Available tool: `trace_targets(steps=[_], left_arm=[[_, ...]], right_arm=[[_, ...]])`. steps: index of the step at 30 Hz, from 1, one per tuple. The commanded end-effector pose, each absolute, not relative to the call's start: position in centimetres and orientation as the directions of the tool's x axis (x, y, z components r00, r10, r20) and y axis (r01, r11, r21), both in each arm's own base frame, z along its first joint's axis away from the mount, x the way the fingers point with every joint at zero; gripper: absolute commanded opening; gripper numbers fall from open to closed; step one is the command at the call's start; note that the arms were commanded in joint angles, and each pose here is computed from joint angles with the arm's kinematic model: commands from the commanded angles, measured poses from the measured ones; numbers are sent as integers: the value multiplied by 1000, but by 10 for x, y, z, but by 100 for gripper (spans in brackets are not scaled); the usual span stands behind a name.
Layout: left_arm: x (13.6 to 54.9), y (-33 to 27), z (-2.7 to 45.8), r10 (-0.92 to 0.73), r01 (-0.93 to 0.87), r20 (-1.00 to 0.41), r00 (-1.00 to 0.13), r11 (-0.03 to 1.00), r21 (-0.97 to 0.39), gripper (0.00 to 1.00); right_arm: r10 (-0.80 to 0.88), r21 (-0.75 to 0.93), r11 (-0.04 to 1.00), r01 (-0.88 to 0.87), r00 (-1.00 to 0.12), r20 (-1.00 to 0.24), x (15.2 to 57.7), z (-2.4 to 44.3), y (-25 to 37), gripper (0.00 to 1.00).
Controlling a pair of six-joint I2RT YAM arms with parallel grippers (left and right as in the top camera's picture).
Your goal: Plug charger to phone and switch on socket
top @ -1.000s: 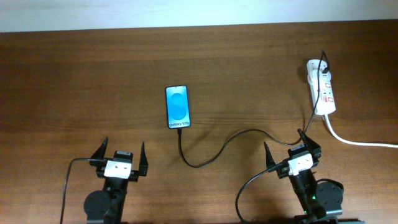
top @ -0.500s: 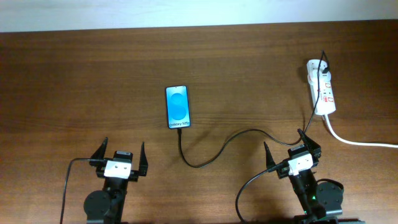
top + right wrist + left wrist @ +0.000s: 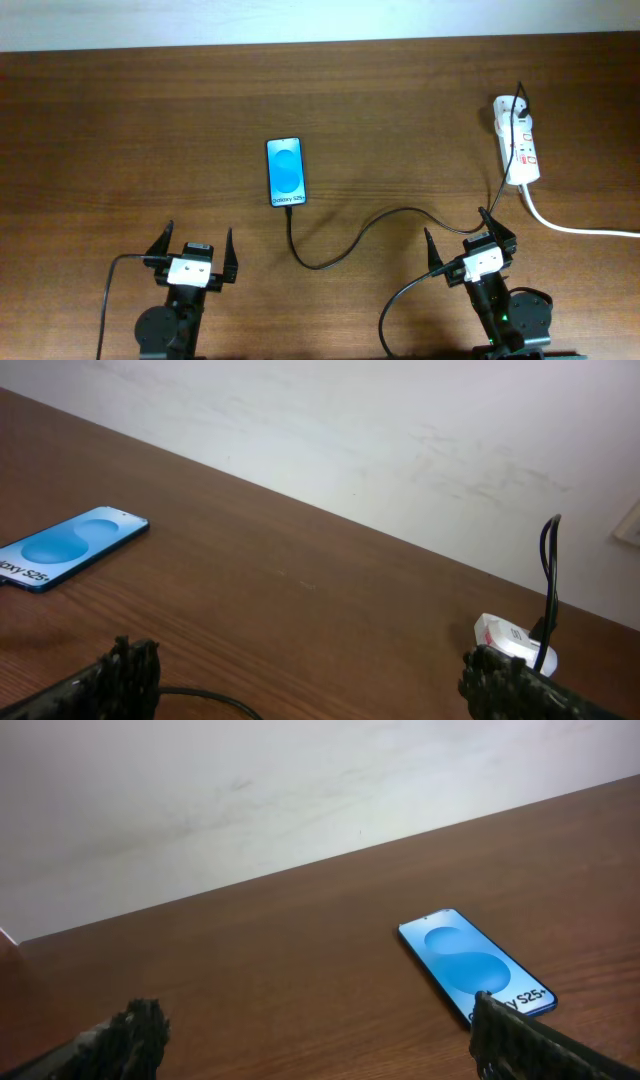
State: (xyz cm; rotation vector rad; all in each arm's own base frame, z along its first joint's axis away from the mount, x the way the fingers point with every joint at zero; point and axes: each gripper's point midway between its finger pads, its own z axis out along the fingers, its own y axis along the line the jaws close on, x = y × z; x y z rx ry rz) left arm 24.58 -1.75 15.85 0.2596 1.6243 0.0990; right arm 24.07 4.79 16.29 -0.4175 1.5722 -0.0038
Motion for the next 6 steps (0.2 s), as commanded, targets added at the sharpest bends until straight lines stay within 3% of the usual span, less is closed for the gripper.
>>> trace_targets(steps=[1, 6], left_arm=[[245, -15, 158, 239, 95, -970, -52, 968, 233, 99], [245, -15, 158, 239, 95, -970, -52, 968, 233, 99]], right_arm=[[-268, -261, 933, -249, 8, -963, 241, 160, 45, 98], [-268, -262, 932, -249, 8, -963, 241, 160, 45, 98]])
